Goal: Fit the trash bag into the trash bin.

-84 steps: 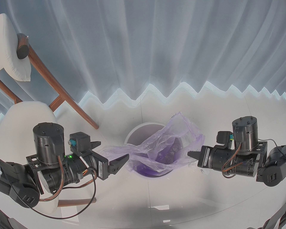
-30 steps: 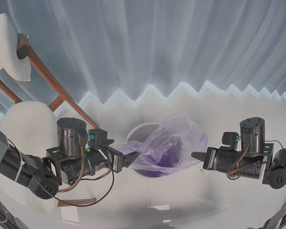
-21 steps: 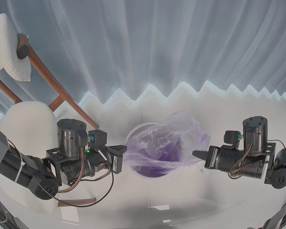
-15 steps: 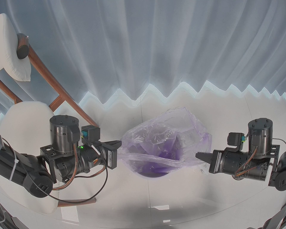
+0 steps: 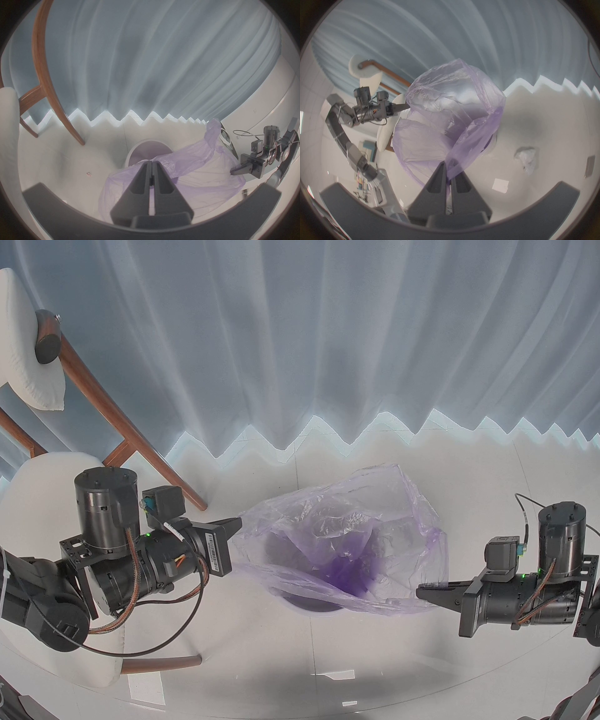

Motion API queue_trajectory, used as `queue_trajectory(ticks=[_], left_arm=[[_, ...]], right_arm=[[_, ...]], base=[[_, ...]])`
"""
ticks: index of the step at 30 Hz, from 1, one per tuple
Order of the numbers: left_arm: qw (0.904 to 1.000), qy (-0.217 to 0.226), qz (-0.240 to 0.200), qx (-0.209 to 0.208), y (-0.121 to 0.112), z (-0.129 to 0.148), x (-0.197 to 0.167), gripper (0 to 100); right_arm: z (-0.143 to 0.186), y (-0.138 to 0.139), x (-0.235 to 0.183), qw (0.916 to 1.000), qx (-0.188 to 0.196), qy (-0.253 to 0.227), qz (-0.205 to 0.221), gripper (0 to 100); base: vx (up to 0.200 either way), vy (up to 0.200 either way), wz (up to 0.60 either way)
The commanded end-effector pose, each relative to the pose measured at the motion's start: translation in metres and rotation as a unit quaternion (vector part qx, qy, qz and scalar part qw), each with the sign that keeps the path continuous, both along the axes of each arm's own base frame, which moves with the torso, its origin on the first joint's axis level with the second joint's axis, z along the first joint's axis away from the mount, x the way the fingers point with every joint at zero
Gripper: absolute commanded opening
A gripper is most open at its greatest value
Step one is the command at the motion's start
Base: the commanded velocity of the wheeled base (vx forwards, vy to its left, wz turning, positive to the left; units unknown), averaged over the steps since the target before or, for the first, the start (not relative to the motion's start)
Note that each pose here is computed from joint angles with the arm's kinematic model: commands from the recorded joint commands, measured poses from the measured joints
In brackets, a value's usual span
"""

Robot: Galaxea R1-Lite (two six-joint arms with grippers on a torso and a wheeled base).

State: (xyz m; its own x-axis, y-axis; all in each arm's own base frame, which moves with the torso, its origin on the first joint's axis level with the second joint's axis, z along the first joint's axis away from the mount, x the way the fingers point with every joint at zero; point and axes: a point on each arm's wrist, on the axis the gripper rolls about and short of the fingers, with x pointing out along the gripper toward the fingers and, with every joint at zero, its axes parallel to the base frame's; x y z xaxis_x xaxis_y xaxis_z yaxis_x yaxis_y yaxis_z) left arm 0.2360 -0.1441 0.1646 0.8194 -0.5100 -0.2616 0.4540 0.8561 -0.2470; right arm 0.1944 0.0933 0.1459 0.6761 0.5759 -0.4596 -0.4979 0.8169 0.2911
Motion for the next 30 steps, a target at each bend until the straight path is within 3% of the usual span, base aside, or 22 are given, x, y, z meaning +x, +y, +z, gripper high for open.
queue_trajectory(ticks=[1, 5, 6, 9, 13, 19, 20, 27, 30], left_arm=[[0.9998, 0.012, 0.006, -0.014, 0.007, 0.006, -0.012, 0], [0.9990, 0.041, 0.007, -0.015, 0.013, 0.012, -0.027, 0], [0.9976, 0.065, 0.011, -0.018, 0.019, 0.016, -0.036, 0], [0.9955, 0.093, 0.014, -0.016, 0.025, 0.018, -0.046, 0], [0.9944, 0.104, 0.012, -0.009, 0.027, 0.014, -0.050, 0], [0.9943, 0.106, 0.010, -0.007, 0.027, 0.012, -0.051, 0], [0.9943, 0.106, 0.009, -0.007, 0.028, 0.013, -0.050, 100], [0.9942, 0.098, -0.043, -0.004, 0.029, 0.010, -0.054, 100], [0.9951, 0.067, -0.069, 0.025, 0.031, 0.005, -0.051, 100]], right_arm=[[-0.007, -0.019, 0.021, 0.9993, -0.031, -0.016, 0.016, 0], [-0.009, -0.033, 0.037, 0.9965, -0.053, -0.044, 0.047, 0], [-0.007, -0.040, 0.044, 0.9927, -0.059, -0.069, 0.080, 0], [-0.007, -0.045, 0.052, 0.9848, -0.071, -0.101, 0.122, 0], [-0.011, -0.045, 0.055, 0.9791, -0.091, -0.115, 0.140, 0], [-0.011, -0.044, 0.052, 0.9780, -0.094, -0.119, 0.144, 0], [-0.011, -0.044, 0.052, 0.9779, -0.093, -0.119, 0.145, 0], [-0.010, -0.044, 0.051, 0.9776, -0.093, -0.122, 0.144, 0], [-0.010, -0.043, 0.051, 0.9768, -0.093, -0.126, 0.145, 0]], base=[[0.000, 0.000, 0.00], [0.000, 0.000, 0.00], [0.000, 0.000, 0.00], [0.000, 0.000, 0.00], [0.000, 0.000, 0.00], [0.000, 0.000, 0.00], [0.000, 0.000, 0.00], [0.000, 0.000, 0.00], [0.000, 0.000, 0.00]])
